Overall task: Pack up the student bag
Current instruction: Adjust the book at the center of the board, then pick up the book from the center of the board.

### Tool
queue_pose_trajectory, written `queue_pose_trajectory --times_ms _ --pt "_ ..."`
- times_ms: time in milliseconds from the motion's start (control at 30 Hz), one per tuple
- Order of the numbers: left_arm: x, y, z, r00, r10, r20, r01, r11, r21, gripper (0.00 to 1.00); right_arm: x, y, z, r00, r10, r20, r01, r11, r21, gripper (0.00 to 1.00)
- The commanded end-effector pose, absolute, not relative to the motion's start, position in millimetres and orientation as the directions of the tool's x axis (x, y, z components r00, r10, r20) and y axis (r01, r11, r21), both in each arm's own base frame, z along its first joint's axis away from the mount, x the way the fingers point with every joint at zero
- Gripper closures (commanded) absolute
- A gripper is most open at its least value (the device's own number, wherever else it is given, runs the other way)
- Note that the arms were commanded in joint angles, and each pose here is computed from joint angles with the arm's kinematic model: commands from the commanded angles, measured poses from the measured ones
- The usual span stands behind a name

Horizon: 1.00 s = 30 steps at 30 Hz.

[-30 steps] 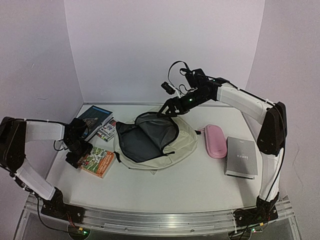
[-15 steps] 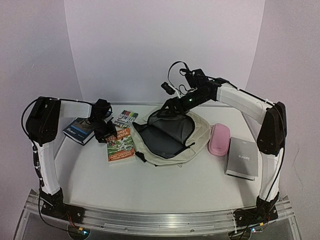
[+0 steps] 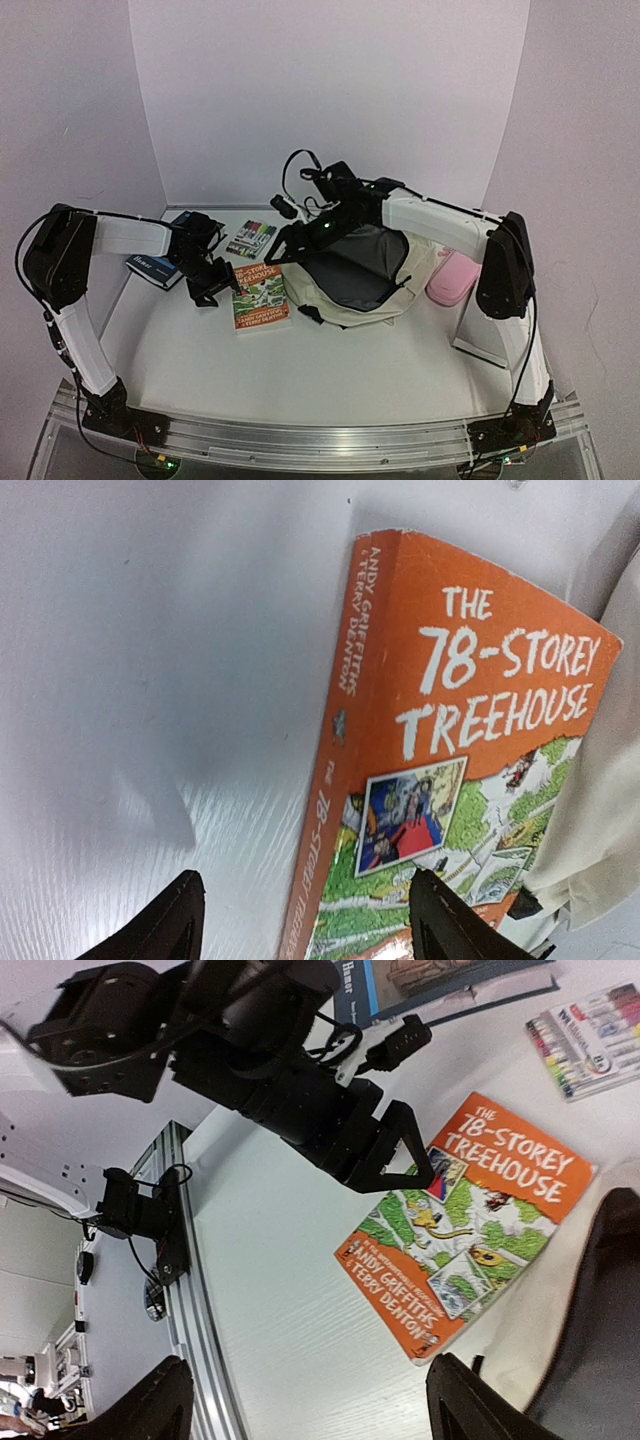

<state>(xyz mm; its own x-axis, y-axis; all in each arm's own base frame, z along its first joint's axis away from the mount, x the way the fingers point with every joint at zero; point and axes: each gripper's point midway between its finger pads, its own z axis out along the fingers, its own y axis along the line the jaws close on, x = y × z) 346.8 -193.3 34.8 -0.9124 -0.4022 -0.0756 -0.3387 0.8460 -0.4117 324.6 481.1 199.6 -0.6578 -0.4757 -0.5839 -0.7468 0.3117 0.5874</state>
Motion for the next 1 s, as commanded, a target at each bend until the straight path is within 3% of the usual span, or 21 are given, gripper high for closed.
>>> queue_pose_trajectory --times_ms 0,233,467,767,967 --pt "355 -193 69 -0.859 -0.496 -0.126 -0.376 0.778 -0.504 0.28 334 500 168 -0.77 -0.417 -0.484 -0.635 0.42 0.648 0.29" --pt "356 -200 73 -0.833 -0.544 -0.105 -0.392 0.713 -0.581 0.26 329 504 104 -0.842 -0.402 -0.36 -0.534 0.524 0.663 0.36" --pt "359 -204 64 -0.833 -0.547 -0.083 -0.403 0.703 -0.586 0.27 343 499 61 -0.865 -0.373 -0.336 -0.502 0.623 0.6 0.34" --pt "361 -213 44 -0.834 -0.551 -0.03 -0.425 0.675 -0.603 0.27 339 505 29 -0.884 -0.381 -0.27 -0.461 0.619 0.635 0.35" --pt "366 -238 37 -0.861 -0.507 0.027 -0.383 0.614 -0.69 0.35 330 522 47 -0.884 -0.39 -0.259 -0.444 0.523 0.728 0.51"
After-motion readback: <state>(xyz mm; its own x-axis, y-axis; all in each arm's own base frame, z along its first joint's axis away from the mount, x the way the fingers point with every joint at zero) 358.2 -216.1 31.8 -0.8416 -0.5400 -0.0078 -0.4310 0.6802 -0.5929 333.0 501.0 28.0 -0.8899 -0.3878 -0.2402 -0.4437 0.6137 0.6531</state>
